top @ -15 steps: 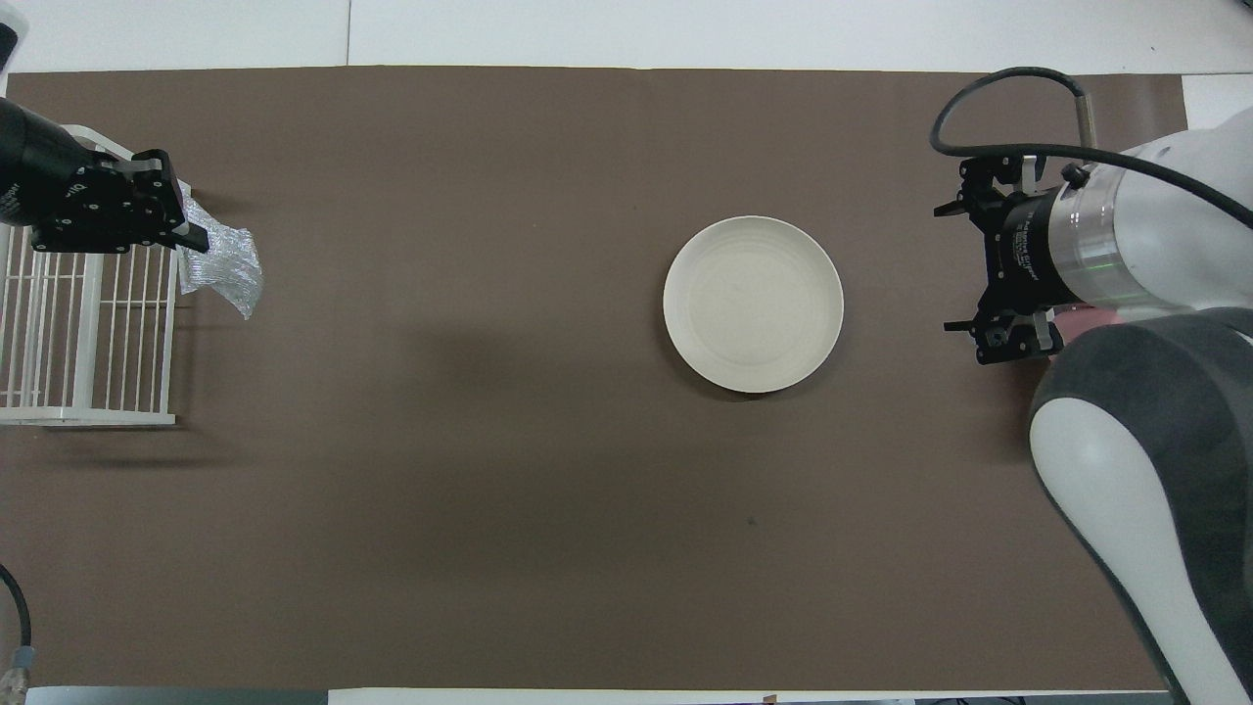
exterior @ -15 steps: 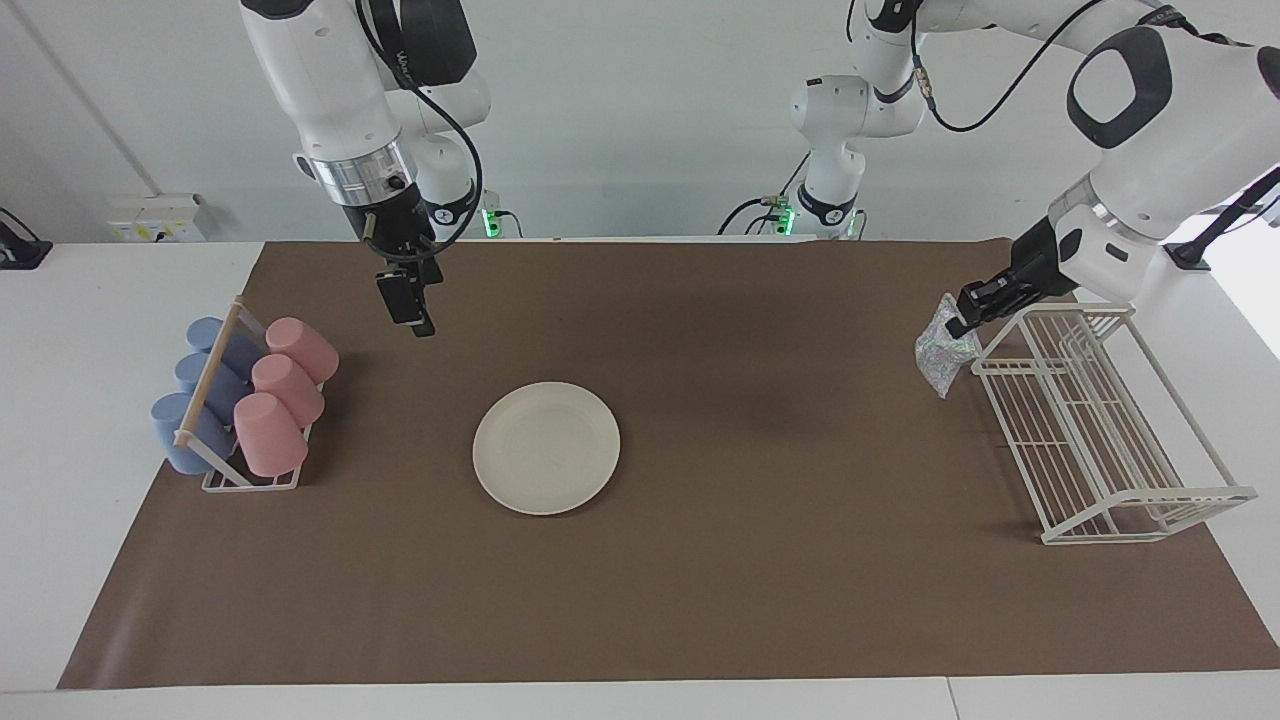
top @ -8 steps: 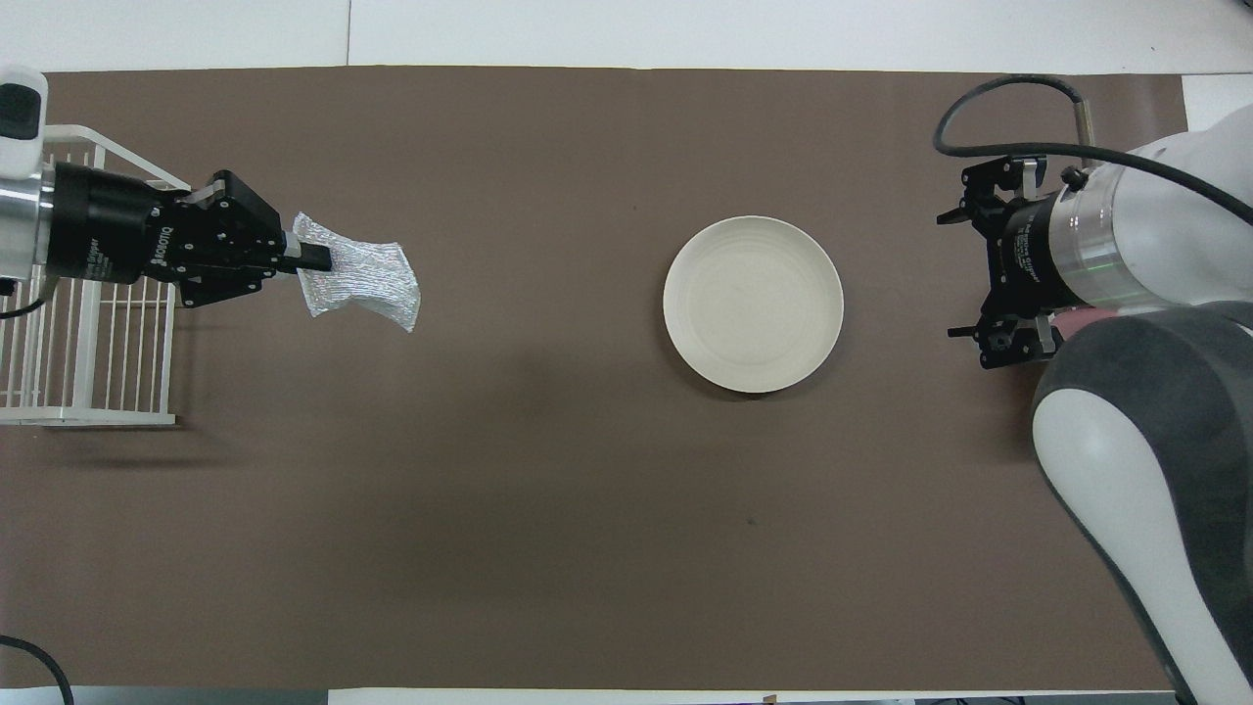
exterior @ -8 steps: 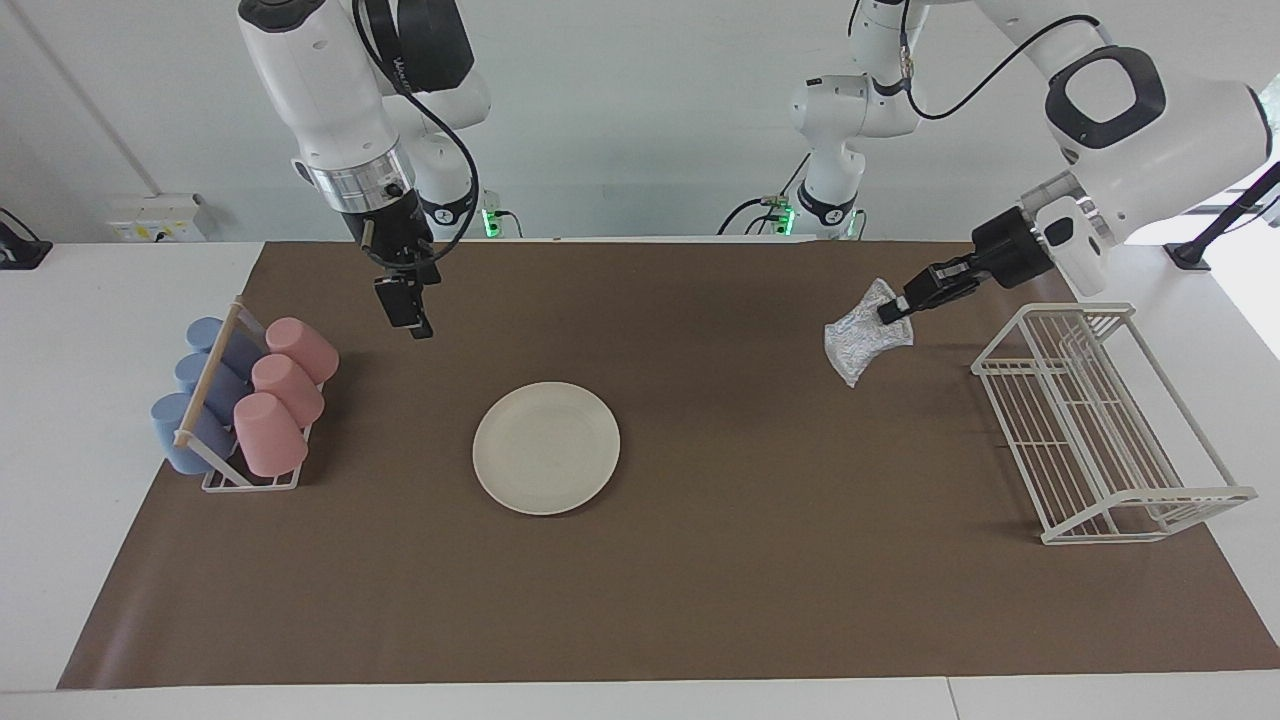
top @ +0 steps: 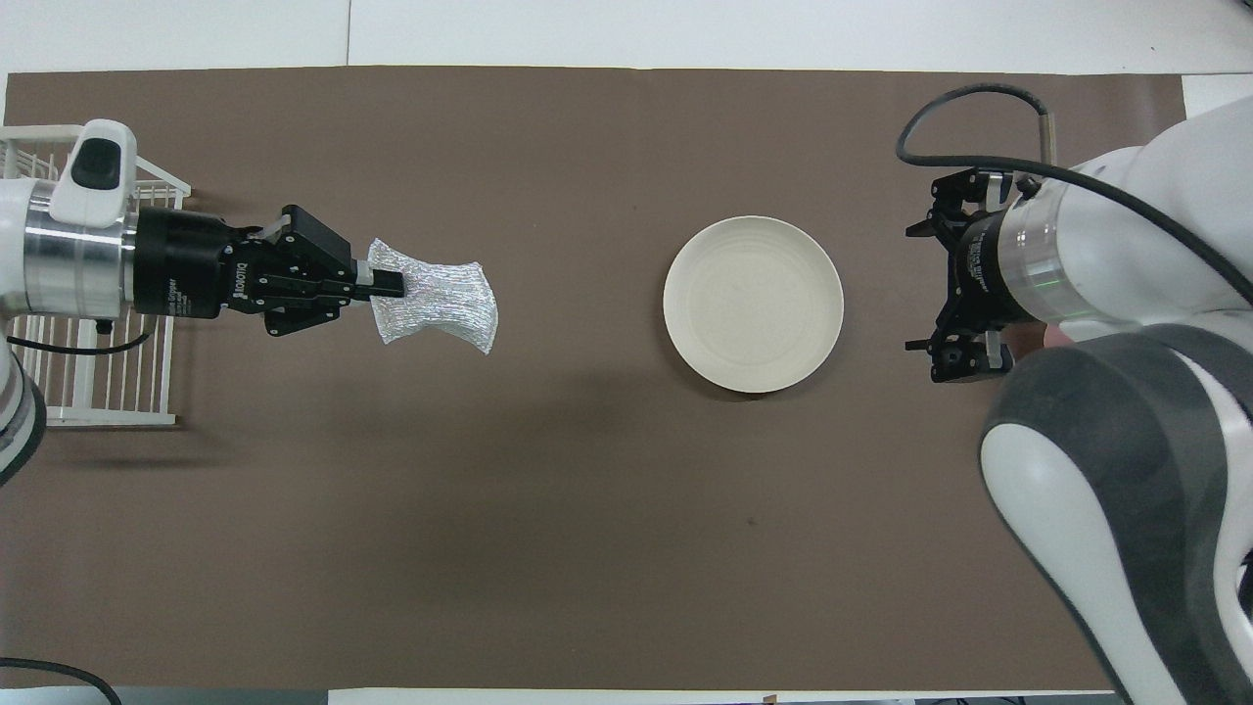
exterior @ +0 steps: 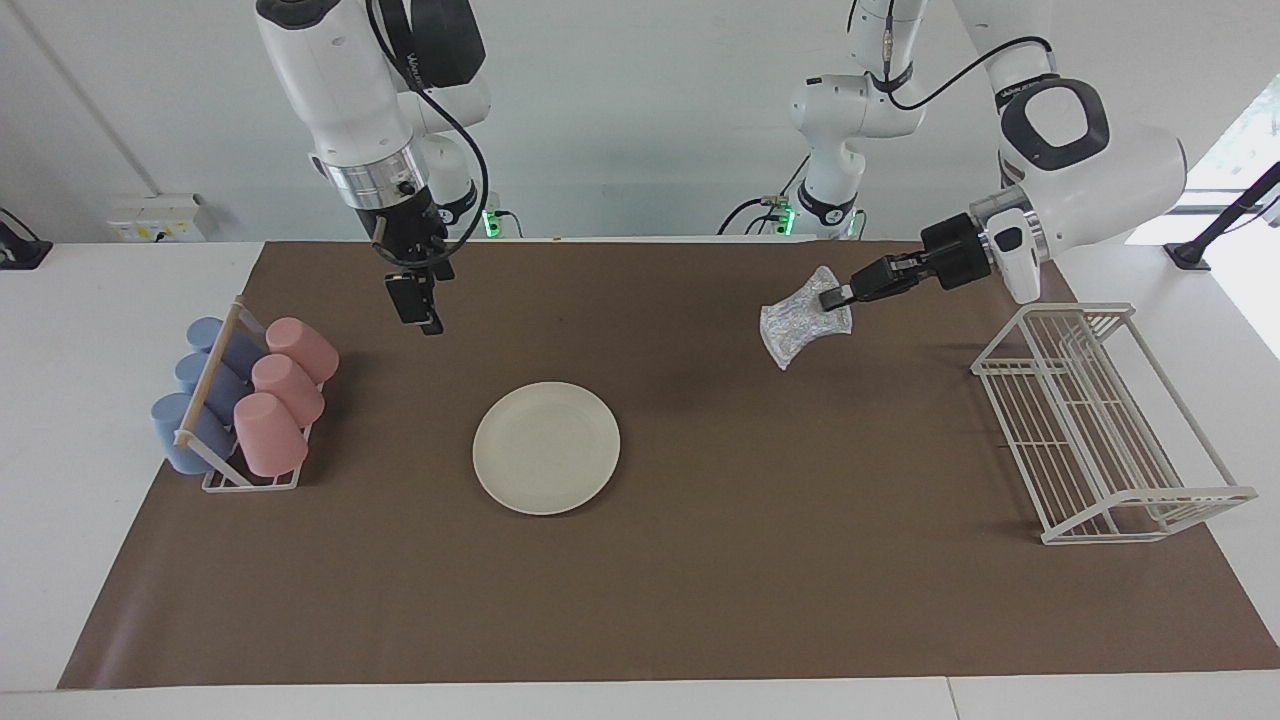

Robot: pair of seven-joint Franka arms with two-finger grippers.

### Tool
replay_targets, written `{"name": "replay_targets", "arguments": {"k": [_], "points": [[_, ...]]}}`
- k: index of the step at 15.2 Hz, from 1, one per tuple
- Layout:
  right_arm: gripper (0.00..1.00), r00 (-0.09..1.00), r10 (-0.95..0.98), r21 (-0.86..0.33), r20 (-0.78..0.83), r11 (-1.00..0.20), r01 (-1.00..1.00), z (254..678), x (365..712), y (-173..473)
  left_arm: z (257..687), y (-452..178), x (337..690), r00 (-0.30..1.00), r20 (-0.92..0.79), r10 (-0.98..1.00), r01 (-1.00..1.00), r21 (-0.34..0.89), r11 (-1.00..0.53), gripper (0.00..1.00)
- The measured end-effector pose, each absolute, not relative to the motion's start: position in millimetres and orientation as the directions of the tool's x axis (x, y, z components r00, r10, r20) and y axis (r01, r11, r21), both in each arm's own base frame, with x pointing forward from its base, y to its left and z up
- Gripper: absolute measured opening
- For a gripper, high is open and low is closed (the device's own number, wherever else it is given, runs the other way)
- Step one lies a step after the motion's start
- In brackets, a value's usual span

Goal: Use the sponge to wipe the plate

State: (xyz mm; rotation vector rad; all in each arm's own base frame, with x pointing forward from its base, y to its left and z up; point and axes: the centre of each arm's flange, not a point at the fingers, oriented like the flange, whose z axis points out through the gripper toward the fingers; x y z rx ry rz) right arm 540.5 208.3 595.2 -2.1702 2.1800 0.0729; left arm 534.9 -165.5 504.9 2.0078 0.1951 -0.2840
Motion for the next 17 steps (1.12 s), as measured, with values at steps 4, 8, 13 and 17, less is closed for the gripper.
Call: {"name": "replay_targets", "arguments": {"k": [4, 8, 13, 17], "points": [[1.0, 0.024, -0.997, -0.001, -0.076, -0.024, -1.0, 586, 543, 281, 493, -207, 517, 0.974, -0.226, -0.021, 0.207, 0.923, -0.324, 0.04], [1.0, 0.031, -0.993, -0.044, -0.113, -0.026, -0.999, 592, 532, 321, 467, -235, 497, 0.985, -0.162, -0.052, 0.144, 0.958, -0.249, 0.04], [1.0, 0.01, -0.988, -0.074, -0.157, 0.002, -0.997, 594, 532, 332, 459, -236, 492, 0.986, -0.161, -0.049, 0.146, 0.964, -0.224, 0.04], [1.0, 0.058, -0.979, -0.136, -0.195, -0.031, -0.99, 575, 520, 363, 460, -234, 492, 0.986, -0.162, -0.045, 0.148, 0.965, -0.217, 0.04]]}}
